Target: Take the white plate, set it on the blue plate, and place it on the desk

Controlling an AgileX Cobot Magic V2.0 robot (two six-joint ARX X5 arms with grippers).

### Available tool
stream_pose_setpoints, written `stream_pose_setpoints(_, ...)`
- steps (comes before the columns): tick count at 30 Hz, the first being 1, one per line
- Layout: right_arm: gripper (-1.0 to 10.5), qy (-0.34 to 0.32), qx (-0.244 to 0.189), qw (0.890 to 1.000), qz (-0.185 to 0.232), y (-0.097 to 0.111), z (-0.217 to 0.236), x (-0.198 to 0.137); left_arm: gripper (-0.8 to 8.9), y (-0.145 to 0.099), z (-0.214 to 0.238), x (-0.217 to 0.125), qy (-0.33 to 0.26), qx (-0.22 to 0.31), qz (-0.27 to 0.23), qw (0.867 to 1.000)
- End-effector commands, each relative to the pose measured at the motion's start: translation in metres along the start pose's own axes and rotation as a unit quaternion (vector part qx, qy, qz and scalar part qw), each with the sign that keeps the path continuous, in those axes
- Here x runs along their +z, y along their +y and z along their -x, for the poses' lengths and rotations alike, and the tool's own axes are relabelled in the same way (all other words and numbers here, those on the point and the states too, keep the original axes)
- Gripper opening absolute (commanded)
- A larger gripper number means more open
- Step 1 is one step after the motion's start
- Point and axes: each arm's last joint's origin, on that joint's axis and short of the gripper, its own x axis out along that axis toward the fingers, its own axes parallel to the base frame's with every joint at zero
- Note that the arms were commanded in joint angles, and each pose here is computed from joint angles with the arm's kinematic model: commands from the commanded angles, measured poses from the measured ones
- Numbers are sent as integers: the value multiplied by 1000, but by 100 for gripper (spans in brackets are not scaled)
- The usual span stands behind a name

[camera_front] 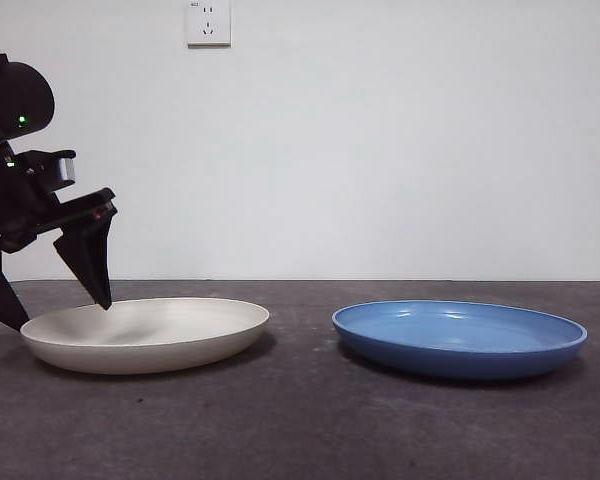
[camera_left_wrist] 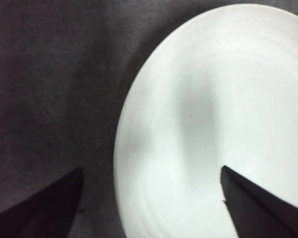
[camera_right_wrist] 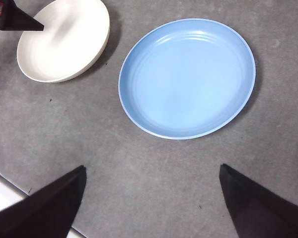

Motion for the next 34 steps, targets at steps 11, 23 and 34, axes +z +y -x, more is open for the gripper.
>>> stream_pose_setpoints(11,429,-9,1,1000,1,2,3,5,44,1,-11,0,22,4,1,1000)
stream_pose_setpoints(23,430,-9,1,1000,1,2,3,5,10,3,6,7,-11,11,23,1000)
stream_pose_setpoints(34,429,-10,1,1000,1,2,3,5,10,-40,84,23,-114,-51,12,992)
